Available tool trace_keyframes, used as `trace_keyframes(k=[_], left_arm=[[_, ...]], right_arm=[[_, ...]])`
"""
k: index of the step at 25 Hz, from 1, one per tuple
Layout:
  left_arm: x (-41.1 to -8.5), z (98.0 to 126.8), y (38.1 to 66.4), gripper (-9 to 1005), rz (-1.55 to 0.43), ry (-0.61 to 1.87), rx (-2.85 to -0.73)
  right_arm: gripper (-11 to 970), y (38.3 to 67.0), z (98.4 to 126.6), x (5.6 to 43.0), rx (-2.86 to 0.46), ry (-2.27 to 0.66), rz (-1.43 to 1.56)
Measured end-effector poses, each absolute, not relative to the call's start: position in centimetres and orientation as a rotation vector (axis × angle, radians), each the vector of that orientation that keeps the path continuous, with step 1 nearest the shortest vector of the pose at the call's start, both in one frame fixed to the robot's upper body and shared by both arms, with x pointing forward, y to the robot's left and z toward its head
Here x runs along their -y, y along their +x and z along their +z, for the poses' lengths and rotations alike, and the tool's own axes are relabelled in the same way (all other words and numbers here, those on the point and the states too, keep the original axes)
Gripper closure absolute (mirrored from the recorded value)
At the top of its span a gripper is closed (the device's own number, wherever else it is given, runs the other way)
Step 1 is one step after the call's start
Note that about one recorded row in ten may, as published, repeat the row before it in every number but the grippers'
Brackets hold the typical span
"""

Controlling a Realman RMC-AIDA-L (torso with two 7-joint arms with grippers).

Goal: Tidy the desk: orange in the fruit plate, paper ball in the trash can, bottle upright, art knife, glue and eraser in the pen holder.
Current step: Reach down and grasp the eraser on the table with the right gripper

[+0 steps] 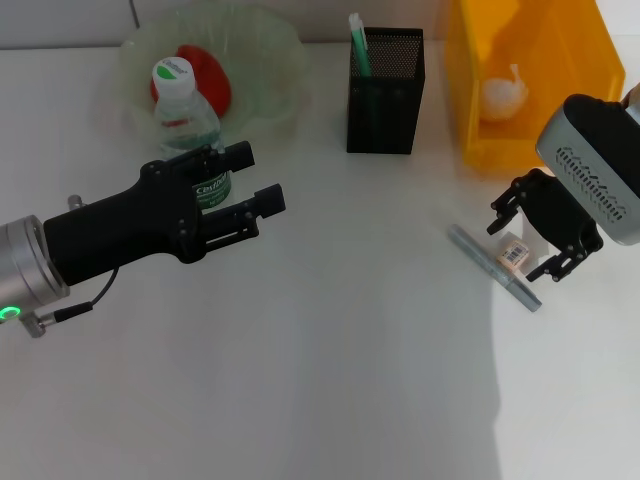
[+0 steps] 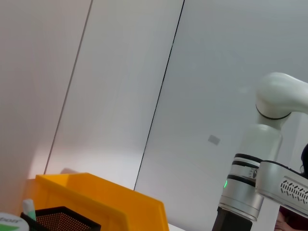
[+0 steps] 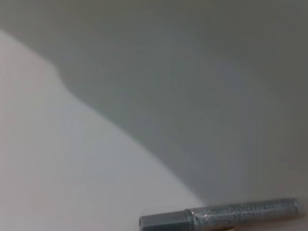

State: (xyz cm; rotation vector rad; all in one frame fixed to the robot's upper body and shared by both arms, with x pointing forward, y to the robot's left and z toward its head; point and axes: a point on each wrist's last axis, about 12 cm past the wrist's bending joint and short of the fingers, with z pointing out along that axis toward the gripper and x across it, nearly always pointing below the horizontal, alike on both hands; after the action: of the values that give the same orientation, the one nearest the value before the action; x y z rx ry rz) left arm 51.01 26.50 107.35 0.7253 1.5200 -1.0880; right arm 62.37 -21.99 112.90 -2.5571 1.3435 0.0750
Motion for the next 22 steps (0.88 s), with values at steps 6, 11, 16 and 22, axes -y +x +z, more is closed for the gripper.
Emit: trace_keyframes(k=[6, 11, 16, 22], left_arm=[[-26.46, 107.45, 51.10, 253, -1.091, 0.723, -1.516], [-26.52, 107.49, 51.13, 254, -1.088, 0.719, -1.514], [-26.59, 107.53, 51.14, 253, -1.086, 0.715, -1.512], [-26.62, 107.53, 51.11, 253, -1.086, 0.716, -1.512]], right_arm=[[264, 62.68, 113.41, 21.56, -1.329, -2.562, 0.069], [264, 62.70, 113.41, 21.42, -1.328, -2.564, 0.074], [265, 62.56, 113.04, 21.16, -1.332, -2.581, 0.097], [370, 62.56, 112.80, 20.96, -1.339, -2.589, 0.107]])
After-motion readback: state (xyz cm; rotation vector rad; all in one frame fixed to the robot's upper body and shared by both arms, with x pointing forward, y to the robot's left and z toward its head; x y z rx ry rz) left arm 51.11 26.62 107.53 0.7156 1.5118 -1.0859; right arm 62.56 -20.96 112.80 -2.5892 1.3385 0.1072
